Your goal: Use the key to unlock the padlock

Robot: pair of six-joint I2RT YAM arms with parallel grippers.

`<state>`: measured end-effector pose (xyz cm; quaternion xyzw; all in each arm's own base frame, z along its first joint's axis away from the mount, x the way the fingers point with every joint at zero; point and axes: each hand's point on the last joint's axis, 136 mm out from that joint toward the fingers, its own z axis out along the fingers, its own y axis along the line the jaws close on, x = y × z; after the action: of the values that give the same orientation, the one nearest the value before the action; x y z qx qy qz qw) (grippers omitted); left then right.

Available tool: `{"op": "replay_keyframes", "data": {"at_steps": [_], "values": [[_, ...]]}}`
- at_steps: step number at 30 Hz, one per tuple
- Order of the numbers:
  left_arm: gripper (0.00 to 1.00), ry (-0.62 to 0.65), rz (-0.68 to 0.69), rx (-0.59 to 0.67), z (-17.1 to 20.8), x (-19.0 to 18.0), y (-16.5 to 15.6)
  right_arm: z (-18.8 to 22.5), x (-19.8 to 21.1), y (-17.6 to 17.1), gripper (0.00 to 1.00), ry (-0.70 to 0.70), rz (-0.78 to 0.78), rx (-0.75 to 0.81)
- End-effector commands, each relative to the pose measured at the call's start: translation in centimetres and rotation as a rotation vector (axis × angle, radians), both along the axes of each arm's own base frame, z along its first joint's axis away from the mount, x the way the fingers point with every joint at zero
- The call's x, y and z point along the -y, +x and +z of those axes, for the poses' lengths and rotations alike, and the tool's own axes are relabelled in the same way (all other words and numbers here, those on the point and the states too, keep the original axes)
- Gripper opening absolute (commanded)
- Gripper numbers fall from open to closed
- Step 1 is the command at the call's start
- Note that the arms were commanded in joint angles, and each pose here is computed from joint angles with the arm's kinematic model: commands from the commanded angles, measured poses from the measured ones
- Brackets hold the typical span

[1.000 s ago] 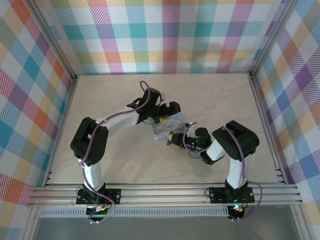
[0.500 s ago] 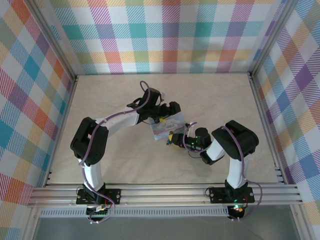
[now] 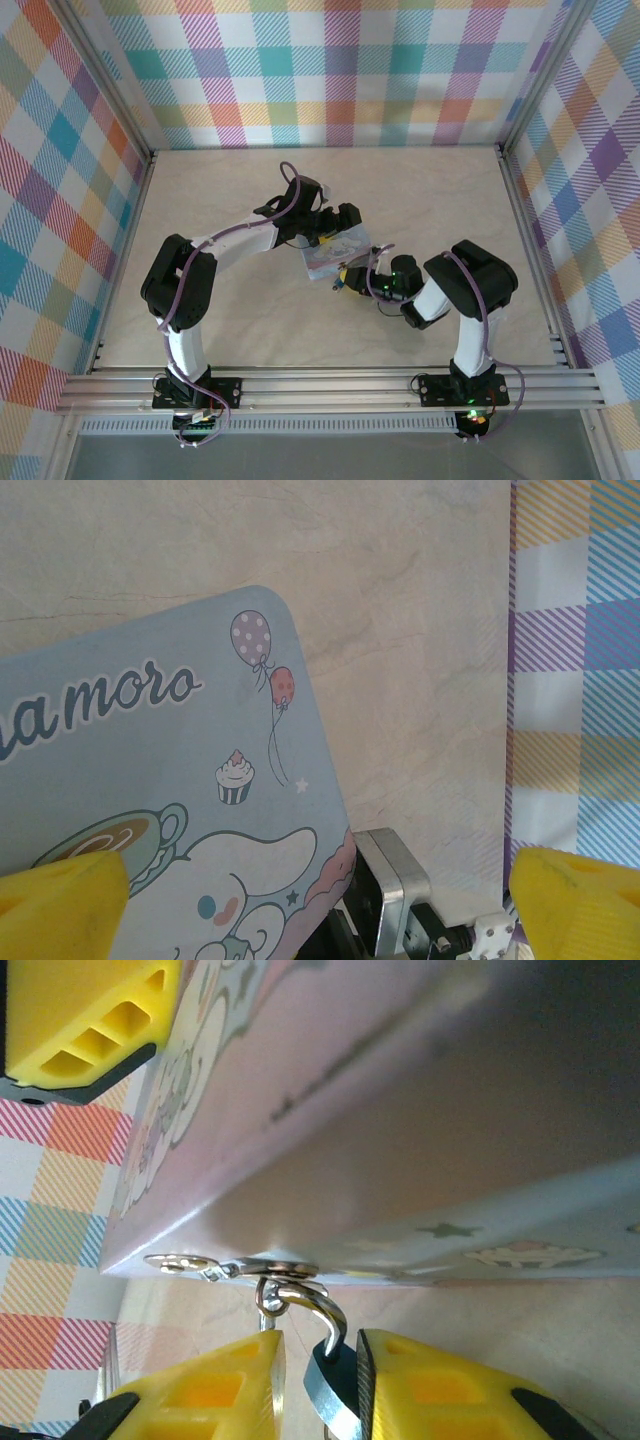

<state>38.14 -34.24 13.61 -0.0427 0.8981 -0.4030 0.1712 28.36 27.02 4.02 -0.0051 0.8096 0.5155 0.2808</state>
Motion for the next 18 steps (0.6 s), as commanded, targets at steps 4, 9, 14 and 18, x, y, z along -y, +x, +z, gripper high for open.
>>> {"op": "replay_keyframes", "data": {"at_steps": [4, 9, 14, 18], "values": [[0.98, 0.055, 0.004, -0.087, -2.45, -0.7, -1.15, 0.27, -0.9, 0.59, 0.27, 0.044, 0.023, 0.003], [0.98, 0.055, 0.005, -0.088, -2.51, -0.7, -1.14, 0.4, -1.32, 0.76, 0.27, 0.067, 0.028, 0.009], [0.98, 0.055, 0.006, -0.089, -2.63, -0.73, -1.18, 0.48, -1.64, 0.8, 0.25, 0.083, 0.034, 0.013], [0.98, 0.056, 0.006, -0.09, -2.74, -0.76, -1.21, 0.54, -1.7, 0.74, 0.2, 0.082, 0.036, 0.018]]}}
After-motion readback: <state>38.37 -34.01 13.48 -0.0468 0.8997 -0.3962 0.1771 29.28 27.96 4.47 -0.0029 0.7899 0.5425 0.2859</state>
